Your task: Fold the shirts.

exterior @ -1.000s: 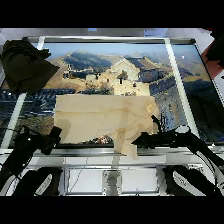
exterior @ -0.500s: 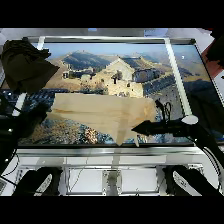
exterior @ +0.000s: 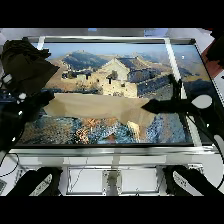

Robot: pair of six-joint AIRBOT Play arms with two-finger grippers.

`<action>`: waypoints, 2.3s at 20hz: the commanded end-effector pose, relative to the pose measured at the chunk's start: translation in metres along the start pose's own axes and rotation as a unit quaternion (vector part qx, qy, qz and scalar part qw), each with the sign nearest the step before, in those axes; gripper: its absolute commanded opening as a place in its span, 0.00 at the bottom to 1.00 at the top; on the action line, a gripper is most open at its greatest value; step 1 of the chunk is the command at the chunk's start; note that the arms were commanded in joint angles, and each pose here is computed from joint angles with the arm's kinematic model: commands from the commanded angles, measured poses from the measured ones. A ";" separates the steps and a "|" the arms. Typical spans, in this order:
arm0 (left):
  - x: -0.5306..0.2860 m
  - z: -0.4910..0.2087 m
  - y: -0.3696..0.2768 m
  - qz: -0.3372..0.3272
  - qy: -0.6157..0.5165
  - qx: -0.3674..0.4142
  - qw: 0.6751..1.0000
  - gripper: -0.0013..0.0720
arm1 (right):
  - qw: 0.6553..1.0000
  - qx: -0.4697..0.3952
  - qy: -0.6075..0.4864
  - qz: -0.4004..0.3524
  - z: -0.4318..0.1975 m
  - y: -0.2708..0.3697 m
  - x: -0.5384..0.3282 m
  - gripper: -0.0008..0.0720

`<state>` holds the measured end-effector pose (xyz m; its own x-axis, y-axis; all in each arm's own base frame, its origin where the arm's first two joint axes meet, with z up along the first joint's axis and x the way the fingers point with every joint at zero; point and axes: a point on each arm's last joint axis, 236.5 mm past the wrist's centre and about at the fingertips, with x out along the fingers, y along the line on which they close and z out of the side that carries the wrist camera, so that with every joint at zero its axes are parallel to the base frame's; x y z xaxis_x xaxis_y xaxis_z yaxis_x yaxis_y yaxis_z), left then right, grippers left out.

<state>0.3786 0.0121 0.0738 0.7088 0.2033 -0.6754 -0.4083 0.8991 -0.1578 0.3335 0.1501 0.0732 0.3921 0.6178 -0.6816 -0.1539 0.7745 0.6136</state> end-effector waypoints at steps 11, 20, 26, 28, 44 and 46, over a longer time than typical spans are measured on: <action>0.166 -0.015 -0.039 0.060 0.063 0.163 0.983 0.04 | 0.990 0.061 0.017 -0.128 0.048 -0.145 0.105 0.05; 0.127 0.073 -0.048 0.086 -0.009 0.134 0.987 0.87 | 0.994 0.022 0.009 -0.110 0.077 -0.116 0.058 0.55; 0.051 0.052 -0.195 -0.191 0.046 0.271 0.942 0.75 | 0.985 0.089 -0.008 -0.149 0.079 -0.153 -0.027 0.71; 0.037 0.021 -0.232 -0.263 0.090 0.235 0.932 0.72 | 0.979 0.160 0.014 -0.122 0.058 -0.168 -0.031 0.77; 0.069 -0.204 -0.262 -0.253 0.402 0.353 0.806 0.50 | 0.956 0.282 0.063 0.048 0.002 -0.188 0.068 0.96; 0.073 -0.212 -0.257 -0.247 0.414 0.355 0.801 0.50 | 0.958 0.272 0.080 0.052 -0.005 -0.183 0.079 0.96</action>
<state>0.4263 -0.2866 -0.0703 0.0128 -0.3305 -0.9437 0.4507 0.8444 -0.2896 0.3884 0.0426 -0.0844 0.2754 0.7107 -0.6473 0.3390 0.5583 0.7572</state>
